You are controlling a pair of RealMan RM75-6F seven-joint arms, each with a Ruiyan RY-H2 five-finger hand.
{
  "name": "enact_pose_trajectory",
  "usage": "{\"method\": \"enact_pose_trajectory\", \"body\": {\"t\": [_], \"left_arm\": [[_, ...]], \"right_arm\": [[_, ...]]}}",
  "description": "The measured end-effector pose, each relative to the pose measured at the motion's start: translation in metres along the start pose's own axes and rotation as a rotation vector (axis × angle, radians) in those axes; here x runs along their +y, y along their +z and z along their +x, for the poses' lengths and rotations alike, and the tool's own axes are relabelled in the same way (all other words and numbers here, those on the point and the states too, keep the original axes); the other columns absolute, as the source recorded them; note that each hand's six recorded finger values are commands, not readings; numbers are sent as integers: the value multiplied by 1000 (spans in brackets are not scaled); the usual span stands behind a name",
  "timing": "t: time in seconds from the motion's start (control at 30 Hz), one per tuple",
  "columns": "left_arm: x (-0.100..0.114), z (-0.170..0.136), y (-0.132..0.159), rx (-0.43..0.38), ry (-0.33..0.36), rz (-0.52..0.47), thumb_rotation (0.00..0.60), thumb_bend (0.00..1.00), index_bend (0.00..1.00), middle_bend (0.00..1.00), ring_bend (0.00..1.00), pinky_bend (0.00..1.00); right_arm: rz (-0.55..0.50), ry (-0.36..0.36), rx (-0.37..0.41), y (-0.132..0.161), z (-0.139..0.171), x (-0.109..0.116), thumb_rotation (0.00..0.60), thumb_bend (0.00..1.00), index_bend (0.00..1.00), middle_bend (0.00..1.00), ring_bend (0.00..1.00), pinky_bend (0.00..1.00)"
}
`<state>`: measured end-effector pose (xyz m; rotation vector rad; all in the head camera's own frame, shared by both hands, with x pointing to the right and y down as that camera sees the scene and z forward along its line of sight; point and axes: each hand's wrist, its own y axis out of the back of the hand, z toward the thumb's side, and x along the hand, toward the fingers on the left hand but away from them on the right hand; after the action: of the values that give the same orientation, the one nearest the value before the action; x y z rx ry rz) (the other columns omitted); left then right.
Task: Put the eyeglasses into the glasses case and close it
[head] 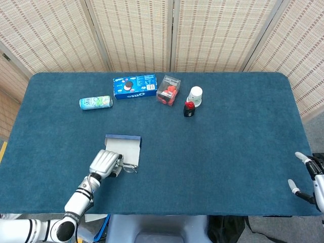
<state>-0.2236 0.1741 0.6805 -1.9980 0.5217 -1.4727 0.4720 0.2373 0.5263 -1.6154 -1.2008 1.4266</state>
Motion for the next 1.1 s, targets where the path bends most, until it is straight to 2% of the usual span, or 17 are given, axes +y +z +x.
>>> {"method": "enact_pose_trajectory", "body": {"t": [0.37,0.63,1.1], "left_arm": [[15,37,-2,42,56,56,600,530,624,1000,1000,1000],[13,55,-12,87,61,121,600,530,624,1000,1000,1000],[14,73,-20,125,84,132,600,505,592,1000,1000,1000]], "right_arm": [[0,0,-3,-1,1,0,600,292,164,243,164,70],[2,1,-9,-2,2,1,600,292,164,243,164,70],[6,7,-16,-2,2,0,600,292,164,243,164,70]]}}
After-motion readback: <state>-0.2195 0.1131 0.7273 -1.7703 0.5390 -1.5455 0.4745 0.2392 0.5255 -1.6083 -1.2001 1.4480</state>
